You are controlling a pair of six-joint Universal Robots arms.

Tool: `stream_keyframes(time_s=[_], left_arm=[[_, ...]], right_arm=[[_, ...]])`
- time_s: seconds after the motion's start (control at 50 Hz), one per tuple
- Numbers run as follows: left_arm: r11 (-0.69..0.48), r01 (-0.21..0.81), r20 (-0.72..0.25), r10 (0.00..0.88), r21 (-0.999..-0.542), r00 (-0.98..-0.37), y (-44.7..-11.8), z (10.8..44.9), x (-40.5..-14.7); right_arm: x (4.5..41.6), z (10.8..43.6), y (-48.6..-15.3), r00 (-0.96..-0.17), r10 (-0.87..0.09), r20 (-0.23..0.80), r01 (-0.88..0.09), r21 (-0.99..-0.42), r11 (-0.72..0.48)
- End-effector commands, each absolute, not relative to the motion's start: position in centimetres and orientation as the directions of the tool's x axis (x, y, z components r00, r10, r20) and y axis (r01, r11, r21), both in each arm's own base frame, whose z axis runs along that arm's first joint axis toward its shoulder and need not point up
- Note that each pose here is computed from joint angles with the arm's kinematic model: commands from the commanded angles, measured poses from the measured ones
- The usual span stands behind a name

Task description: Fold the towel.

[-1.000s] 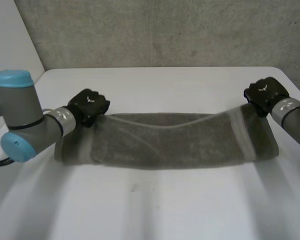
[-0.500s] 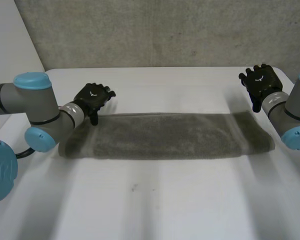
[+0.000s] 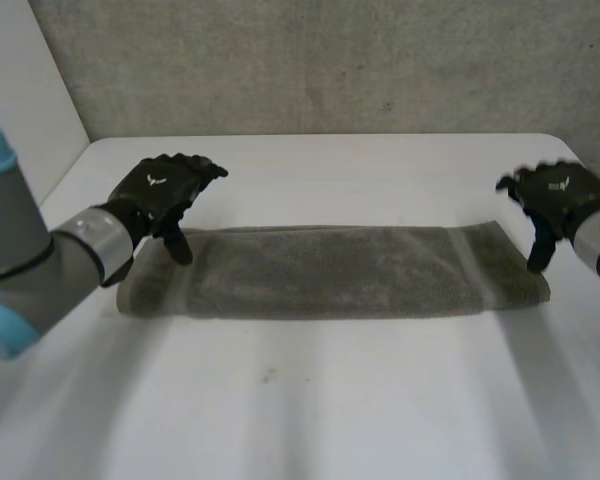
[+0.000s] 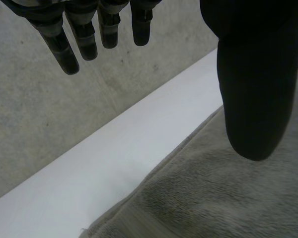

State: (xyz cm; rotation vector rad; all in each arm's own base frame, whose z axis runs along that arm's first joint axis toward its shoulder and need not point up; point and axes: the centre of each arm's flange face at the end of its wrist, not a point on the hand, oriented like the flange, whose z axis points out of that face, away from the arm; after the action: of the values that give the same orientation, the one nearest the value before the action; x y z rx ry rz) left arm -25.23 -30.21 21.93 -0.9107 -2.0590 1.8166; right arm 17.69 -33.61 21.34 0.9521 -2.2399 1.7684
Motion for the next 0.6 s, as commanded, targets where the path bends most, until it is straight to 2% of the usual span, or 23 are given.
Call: stream_keyframes(time_s=[0.02, 0.1, 0.14, 0.2, 0.4, 0.6], left_arm=[[-0.040, 0.220, -0.207, 0.533, -0.975, -0.821, -27.6, 21.5, -24.1], [-0.052, 0.183, -0.185, 0.500, -0.982, -0.846, -27.5, 21.3, -23.8], [-0.057, 0.163, -0.170, 0.478, -0.985, -0.862, -27.6, 21.1, -23.5], [-0.056, 0.162, -0.169, 0.476, -0.985, -0.863, -27.6, 21.0, -23.5], [-0.050, 0.162, -0.166, 0.478, -0.986, -0.863, -27.4, 20.7, -23.5], [-0.046, 0.162, -0.164, 0.477, -0.986, -0.863, -27.4, 20.6, -23.5]], right_arm=[[16.6, 17.9, -32.2, -0.786, -0.469, 0.403, -0.533, -0.826, 0.184], [16.2, 16.4, -32.5, -0.789, -0.472, 0.395, -0.522, -0.835, 0.174], [16.1, 14.5, -33.0, -0.787, -0.468, 0.401, -0.526, -0.834, 0.169], [15.9, 13.4, -33.6, -0.781, -0.462, 0.421, -0.539, -0.827, 0.158], [14.9, 12.3, -35.0, -0.761, -0.439, 0.477, -0.580, -0.804, 0.133], [14.5, 11.6, -35.8, -0.761, -0.439, 0.477, -0.583, -0.800, 0.143]])
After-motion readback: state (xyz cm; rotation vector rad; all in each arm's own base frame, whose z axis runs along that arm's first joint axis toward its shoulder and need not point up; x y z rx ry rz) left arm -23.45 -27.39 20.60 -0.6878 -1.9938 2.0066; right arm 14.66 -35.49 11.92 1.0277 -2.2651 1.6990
